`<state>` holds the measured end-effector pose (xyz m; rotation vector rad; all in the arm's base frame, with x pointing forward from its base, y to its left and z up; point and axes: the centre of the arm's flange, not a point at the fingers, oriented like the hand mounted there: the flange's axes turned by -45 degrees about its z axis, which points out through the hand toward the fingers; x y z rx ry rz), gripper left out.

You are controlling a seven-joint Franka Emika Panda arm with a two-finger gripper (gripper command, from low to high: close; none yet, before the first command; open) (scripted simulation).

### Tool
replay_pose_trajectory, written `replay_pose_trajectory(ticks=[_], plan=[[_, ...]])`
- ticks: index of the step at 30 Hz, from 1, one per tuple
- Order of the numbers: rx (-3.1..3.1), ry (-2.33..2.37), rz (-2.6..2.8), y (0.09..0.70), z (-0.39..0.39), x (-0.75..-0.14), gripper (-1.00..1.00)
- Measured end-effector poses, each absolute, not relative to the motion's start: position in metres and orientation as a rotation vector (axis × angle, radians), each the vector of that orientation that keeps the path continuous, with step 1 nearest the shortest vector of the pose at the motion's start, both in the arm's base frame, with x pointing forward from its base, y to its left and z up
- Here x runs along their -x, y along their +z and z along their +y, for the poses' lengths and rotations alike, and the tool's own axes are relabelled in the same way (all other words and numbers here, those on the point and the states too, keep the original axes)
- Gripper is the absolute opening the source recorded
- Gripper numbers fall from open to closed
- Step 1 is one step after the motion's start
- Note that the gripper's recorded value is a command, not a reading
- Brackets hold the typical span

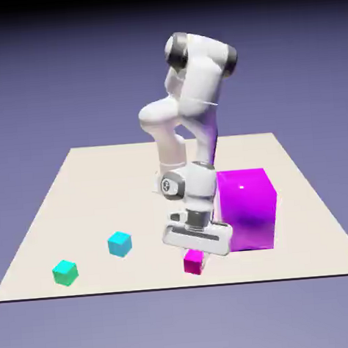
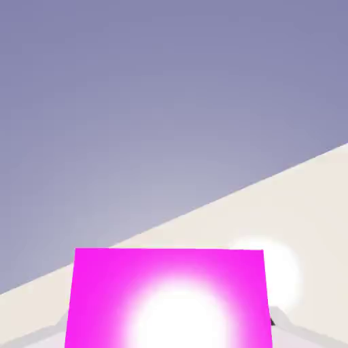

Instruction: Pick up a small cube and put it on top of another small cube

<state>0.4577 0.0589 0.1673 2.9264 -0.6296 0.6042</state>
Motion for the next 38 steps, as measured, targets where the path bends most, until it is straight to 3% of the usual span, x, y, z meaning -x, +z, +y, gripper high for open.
replay_pose_trajectory(ticks=[17, 28, 34, 35, 38], plan=[[-1.613, 0.331, -2.125, 0.194, -0.123, -0.443, -1.0], [-0.568, 0.118, -2.687, 0.24, -0.168, -0.417, -1.0], [-0.569, 0.118, -2.687, 0.183, -0.175, -0.403, -1.0], [-0.568, 0.117, -2.687, 0.174, -0.176, -0.4, 1.0], [-0.569, 0.116, -2.688, 0.185, -0.175, -0.404, 1.0]])
